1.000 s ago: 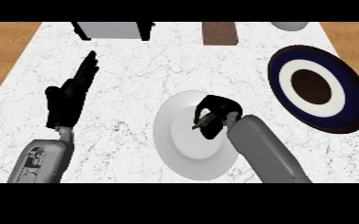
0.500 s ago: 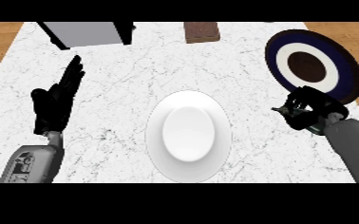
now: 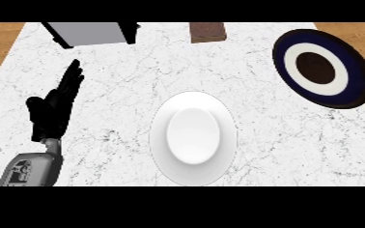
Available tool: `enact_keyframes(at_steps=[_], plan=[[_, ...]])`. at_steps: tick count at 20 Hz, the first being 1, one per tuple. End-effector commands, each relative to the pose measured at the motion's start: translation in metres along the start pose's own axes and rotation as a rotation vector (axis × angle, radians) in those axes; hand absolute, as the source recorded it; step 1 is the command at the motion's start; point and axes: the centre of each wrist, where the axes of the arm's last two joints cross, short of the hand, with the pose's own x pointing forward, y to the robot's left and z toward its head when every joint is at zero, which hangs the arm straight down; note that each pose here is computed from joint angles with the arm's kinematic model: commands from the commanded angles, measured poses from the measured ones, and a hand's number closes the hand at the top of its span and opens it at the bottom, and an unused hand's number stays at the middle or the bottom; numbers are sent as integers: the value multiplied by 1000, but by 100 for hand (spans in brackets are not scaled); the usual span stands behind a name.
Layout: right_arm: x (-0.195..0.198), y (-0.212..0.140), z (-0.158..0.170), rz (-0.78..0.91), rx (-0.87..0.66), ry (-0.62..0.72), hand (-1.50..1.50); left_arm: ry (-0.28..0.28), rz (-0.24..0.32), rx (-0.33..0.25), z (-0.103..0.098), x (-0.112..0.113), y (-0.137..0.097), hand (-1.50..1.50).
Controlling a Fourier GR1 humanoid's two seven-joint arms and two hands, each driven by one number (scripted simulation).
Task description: Pick the eggplant from the plate and place it in the plate
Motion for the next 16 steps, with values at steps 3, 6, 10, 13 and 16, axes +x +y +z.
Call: enact_keyframes(at_steps=[3, 6, 10, 13, 16], plan=[[-51, -59, 35, -88, -268, -202, 150, -32, -5, -49, -5, 7, -9, 0], [-62, -60, 37, -157, -287, -277, 150, -39, 15, -78, -12, 14, -27, 0], [-54, -57, 18, -246, -190, -291, 150, -60, -17, -108, -20, 16, -36, 0], [-37, -52, 0, -278, -112, -281, 150, -44, -1, -107, -11, -1, -29, 0], [-2, -63, -27, -312, -78, -284, 150, -48, -9, -108, -17, 12, -19, 0]])
